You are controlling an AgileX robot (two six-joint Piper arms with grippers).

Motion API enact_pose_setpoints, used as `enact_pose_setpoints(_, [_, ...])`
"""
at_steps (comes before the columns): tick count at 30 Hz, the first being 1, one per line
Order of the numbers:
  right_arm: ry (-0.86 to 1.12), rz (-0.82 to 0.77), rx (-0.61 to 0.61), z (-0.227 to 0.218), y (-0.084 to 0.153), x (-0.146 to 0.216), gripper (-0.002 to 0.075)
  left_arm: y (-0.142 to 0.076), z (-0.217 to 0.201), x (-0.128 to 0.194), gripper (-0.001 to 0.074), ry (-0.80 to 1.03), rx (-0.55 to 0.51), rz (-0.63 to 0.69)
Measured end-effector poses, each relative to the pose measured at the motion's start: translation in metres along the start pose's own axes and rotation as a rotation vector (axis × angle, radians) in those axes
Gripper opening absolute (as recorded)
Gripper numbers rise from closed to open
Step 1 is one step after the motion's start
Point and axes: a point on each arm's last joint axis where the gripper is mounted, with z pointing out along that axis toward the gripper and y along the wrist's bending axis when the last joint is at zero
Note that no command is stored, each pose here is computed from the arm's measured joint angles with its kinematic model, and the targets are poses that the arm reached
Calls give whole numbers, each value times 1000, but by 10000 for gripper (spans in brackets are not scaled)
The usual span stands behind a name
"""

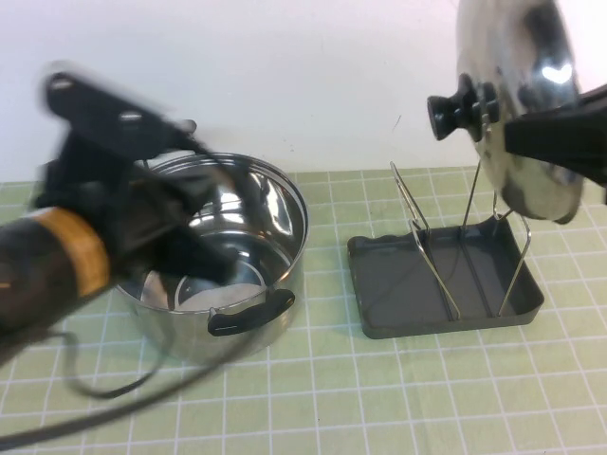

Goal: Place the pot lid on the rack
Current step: Place the pot lid on the pot rack

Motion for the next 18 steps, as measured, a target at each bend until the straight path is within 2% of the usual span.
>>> enact_pose_setpoints(4, [48, 37, -26, 20, -20, 14, 46, 13, -27, 6, 2, 108, -104, -75])
enact_pose_setpoints(7, [72, 67, -70, 39, -31, 28, 46, 18, -46, 8, 1, 137, -137, -109])
enact_pose_setpoints(12, [55, 84, -94, 61, -41, 39, 46, 21, -68, 17, 1, 105, -137, -111])
enact_pose_setpoints(18, [117, 106, -87, 75, -54, 58, 46, 19, -81, 44, 1, 105, -111, -142])
